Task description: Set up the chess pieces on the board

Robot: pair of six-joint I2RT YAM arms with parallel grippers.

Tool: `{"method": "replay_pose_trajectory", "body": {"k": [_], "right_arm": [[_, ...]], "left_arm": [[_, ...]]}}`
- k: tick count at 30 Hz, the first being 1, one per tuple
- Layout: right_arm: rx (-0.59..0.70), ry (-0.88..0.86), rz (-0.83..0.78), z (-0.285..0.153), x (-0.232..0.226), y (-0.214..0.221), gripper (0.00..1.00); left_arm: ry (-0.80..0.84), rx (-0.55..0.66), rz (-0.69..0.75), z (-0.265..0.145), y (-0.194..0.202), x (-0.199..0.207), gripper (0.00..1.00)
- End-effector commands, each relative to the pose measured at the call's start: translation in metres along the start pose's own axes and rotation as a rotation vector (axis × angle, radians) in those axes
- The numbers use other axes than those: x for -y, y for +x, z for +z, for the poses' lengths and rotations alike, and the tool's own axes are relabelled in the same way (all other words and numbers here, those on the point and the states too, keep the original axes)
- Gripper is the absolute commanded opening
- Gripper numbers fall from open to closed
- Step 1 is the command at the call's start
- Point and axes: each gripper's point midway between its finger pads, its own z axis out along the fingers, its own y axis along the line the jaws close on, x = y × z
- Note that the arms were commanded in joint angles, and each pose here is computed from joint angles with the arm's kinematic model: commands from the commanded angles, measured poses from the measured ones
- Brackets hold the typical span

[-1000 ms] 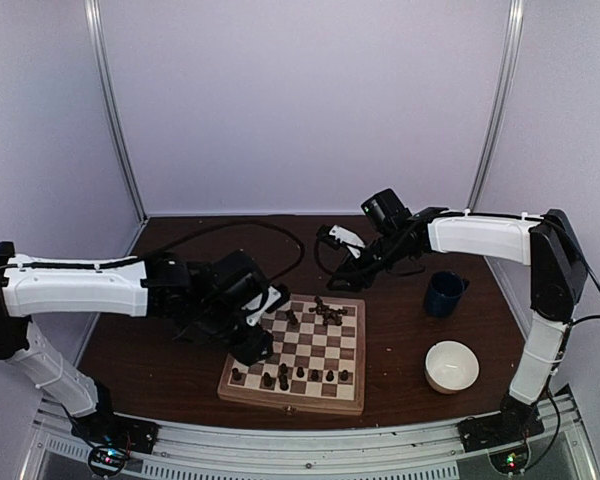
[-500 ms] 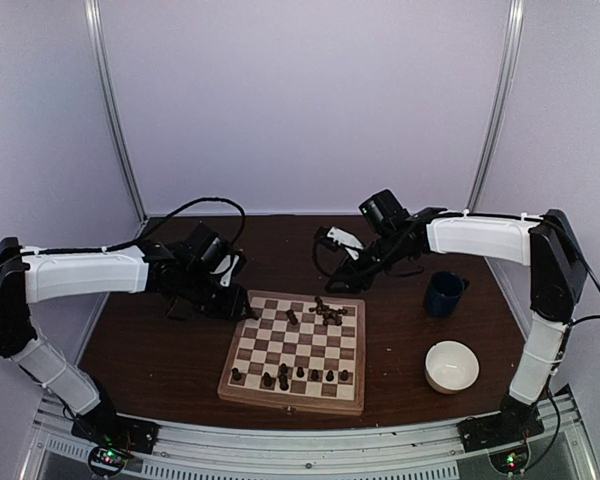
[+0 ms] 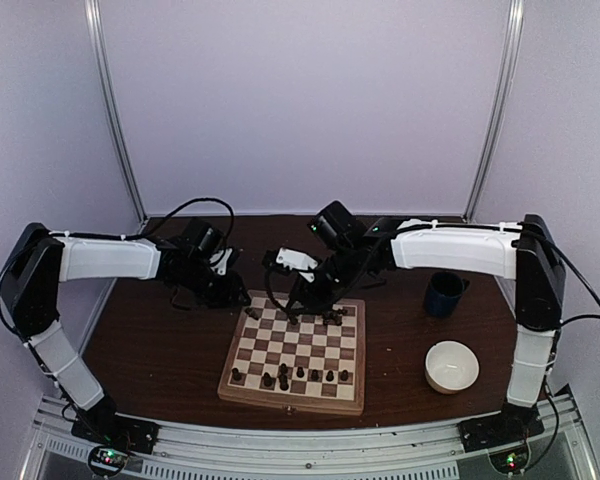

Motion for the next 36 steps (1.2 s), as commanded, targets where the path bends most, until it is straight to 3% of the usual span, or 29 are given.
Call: {"method": "replay_pose_trajectory", "body": {"k": [1,17,27,36], "right_arm": [[-0.073,0.034,-0.036,0.026,0.000,0.006,0.43],[-0.116,0.043,0.007,0.084,0.015,-0.002,0.46],[-0.112,0.015,-0.015,0.110,0.008,-0.010,0.48],[-0.137,0.035,-0.027,0.130,0.015,-0.005,0.50]], "left_arm": [[0.124,0.038,0.025,0.004,-0.020,0.021,0.33],[0.169,0.008,-0.010,0.028,-0.014,0.019,0.33],[0.195,0.067,0.008,0.010,-0.022,0.028,0.35],[0.087,0.135,-0.025,-0.012,-0.026,0.001,0.38]]}}
